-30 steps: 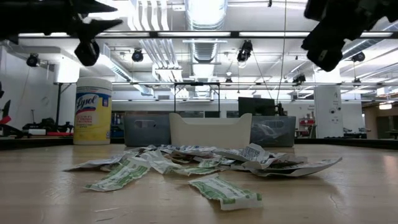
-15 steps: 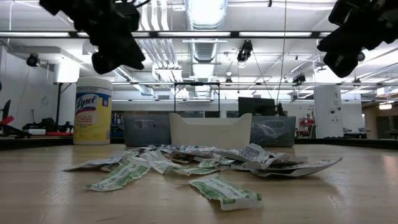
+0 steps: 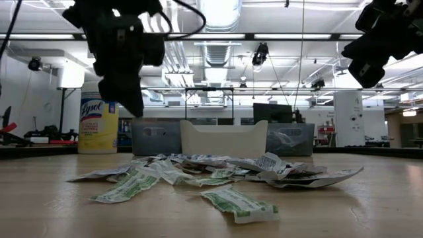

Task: Pick & Place First Aid Supplies
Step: Put the blue alcohol pad into the right black bin

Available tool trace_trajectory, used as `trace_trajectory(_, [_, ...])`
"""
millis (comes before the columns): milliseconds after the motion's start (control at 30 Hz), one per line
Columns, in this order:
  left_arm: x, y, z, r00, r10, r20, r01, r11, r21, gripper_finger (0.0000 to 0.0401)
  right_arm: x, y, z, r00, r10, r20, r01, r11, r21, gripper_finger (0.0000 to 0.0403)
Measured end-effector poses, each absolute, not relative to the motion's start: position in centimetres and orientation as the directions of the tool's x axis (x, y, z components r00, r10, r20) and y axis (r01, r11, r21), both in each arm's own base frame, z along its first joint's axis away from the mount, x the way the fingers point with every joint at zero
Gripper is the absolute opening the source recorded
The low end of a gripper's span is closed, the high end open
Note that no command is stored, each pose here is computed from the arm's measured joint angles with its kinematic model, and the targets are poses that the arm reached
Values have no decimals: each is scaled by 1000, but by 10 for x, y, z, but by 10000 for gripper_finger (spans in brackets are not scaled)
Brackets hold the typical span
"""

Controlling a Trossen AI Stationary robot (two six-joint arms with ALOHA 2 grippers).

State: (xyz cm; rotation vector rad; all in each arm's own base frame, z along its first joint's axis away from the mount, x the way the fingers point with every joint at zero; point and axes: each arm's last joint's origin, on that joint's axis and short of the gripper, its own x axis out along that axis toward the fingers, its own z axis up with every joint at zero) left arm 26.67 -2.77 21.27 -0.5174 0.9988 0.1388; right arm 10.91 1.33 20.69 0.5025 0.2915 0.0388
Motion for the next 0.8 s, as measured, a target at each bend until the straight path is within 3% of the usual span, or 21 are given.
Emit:
trace_trajectory(500, [284,-29,172,430,-112,-896,-373,882,-289,94,109,13,209,960,108,-259,31,876,481,34])
trace_trajectory(800, [292,-30,180,458,-109,-882,-327,902,-281,94,109,13,210,960,108,-258,31,876,481,34])
